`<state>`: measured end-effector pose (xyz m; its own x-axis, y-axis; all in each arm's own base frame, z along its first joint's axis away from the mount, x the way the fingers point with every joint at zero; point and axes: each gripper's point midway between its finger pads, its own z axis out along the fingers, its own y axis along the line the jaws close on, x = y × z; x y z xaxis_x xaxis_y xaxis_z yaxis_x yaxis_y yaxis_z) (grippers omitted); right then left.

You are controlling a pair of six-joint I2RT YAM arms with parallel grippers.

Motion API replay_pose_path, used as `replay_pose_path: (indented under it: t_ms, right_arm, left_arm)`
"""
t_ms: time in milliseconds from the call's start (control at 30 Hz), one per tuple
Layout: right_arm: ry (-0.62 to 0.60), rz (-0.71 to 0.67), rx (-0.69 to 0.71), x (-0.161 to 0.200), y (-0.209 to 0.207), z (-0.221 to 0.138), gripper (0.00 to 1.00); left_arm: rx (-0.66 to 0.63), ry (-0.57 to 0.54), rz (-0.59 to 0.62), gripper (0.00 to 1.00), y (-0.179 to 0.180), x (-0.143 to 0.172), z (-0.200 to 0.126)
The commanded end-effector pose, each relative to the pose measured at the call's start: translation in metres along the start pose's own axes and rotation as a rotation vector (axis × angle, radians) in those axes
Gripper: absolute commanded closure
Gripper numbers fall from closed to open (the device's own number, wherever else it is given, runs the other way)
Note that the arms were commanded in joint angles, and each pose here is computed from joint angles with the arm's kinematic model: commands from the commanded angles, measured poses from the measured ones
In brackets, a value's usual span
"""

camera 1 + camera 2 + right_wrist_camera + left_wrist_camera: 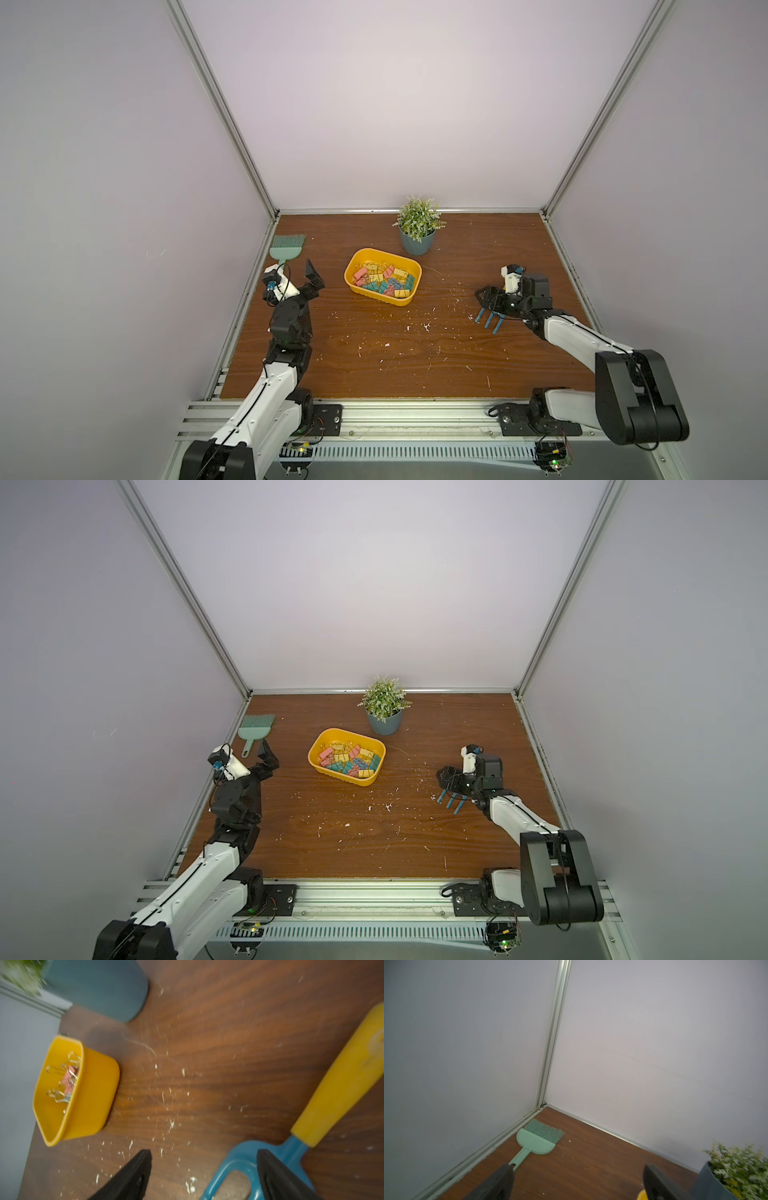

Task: Take out the binder clips from the storage box
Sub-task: Move the distractor to the center of the board.

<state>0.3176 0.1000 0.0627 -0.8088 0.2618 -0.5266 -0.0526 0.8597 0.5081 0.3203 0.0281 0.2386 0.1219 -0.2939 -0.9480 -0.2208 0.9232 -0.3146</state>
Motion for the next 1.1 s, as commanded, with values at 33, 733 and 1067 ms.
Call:
replay_pose_path:
  t_ms: [33, 733, 1067]
  right_arm:
    - [0.092, -0.025, -0.082, 0.013, 0.037, 0.004, 0.16]
    - [0.075, 0.050, 0.508, 0.007, -0.075, -0.021, 0.10]
    - [0.006, 0.006, -0.018, -0.034, 0.053, 0.011, 0.21]
  left_arm:
    - [0.078, 0.156, -0.156, 0.00, -0.011, 0.036, 0.001]
    - [0.218, 0.766, -0.013, 0.00, -0.070, 0.120, 0.050]
    - [0.214, 0.932, -0.019, 0.00, -0.083, 0.166, 0.096]
